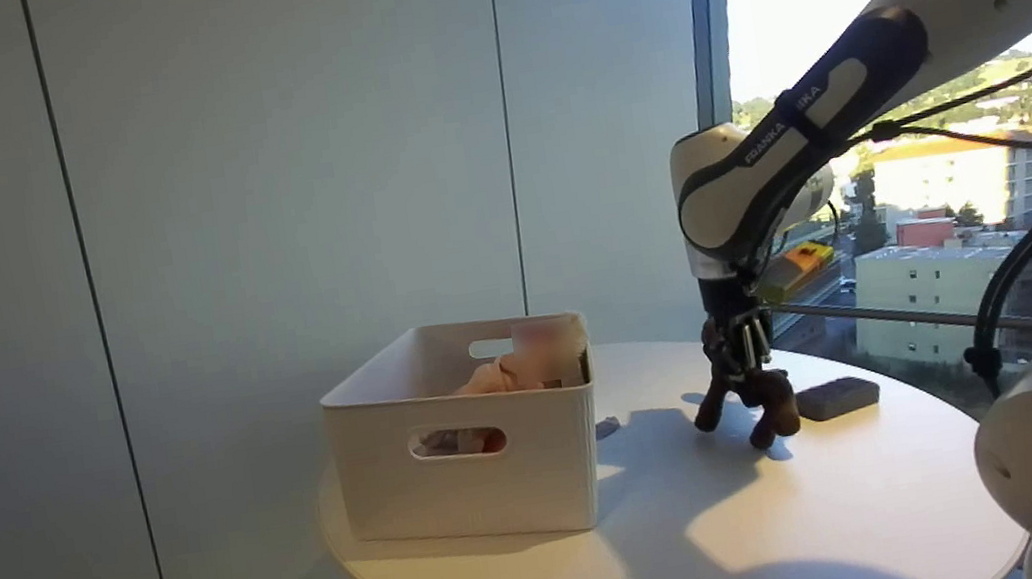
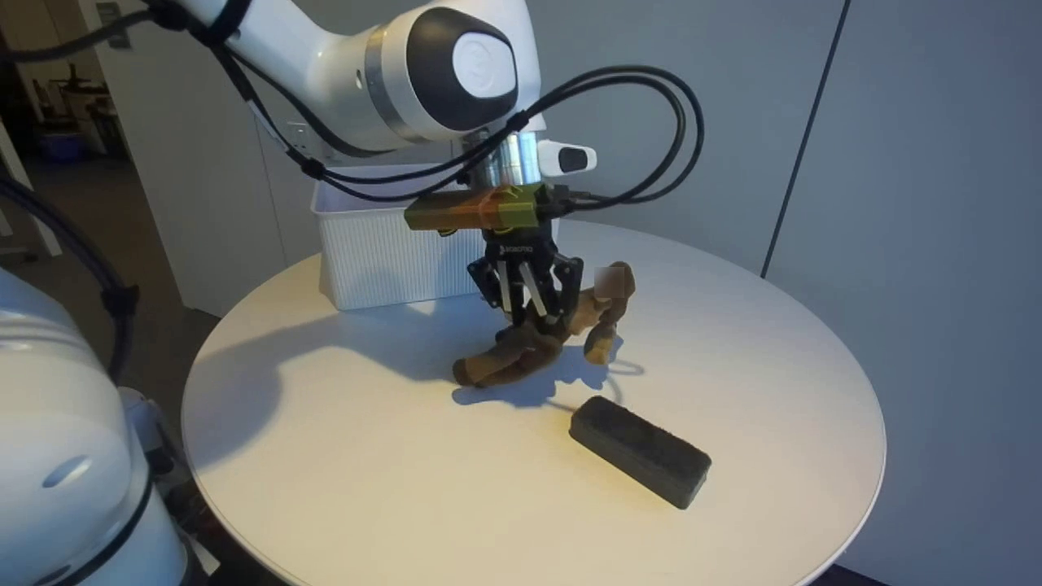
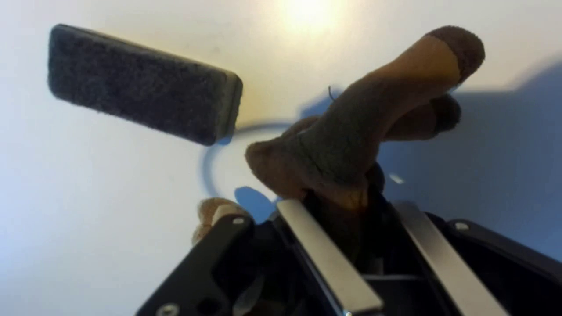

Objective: Put the plush toy and the clothing into the basket

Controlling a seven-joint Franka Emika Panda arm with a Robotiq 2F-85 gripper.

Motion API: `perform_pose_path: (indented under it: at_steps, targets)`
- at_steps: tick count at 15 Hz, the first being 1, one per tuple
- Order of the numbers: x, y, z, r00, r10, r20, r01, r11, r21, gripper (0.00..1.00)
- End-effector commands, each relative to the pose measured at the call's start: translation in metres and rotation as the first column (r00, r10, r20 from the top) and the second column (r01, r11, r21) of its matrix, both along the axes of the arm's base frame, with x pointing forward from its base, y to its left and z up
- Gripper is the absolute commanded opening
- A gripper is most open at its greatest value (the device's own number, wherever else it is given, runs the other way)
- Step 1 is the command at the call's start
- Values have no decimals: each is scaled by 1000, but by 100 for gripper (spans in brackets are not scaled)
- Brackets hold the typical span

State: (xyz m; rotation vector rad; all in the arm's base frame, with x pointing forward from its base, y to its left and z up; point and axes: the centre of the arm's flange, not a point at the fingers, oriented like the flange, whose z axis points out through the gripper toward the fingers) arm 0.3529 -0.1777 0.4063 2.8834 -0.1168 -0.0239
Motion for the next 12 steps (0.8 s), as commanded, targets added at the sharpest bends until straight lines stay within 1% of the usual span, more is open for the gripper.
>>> perform_pose_path:
  at_steps: [1, 4, 7, 10, 12]
  targets:
    - [-5, 42, 42, 989, 82, 125, -66, 990, -127, 8]
    - [-10, 84, 59, 970, 173, 172, -129, 962, -239, 8]
    - [-11, 127, 74, 939, 280, 199, -200, 917, -346, 8]
    - [-15, 170, 93, 899, 394, 191, -275, 848, -453, 8]
    - [-20, 194, 110, 861, 476, 177, -328, 788, -521, 8]
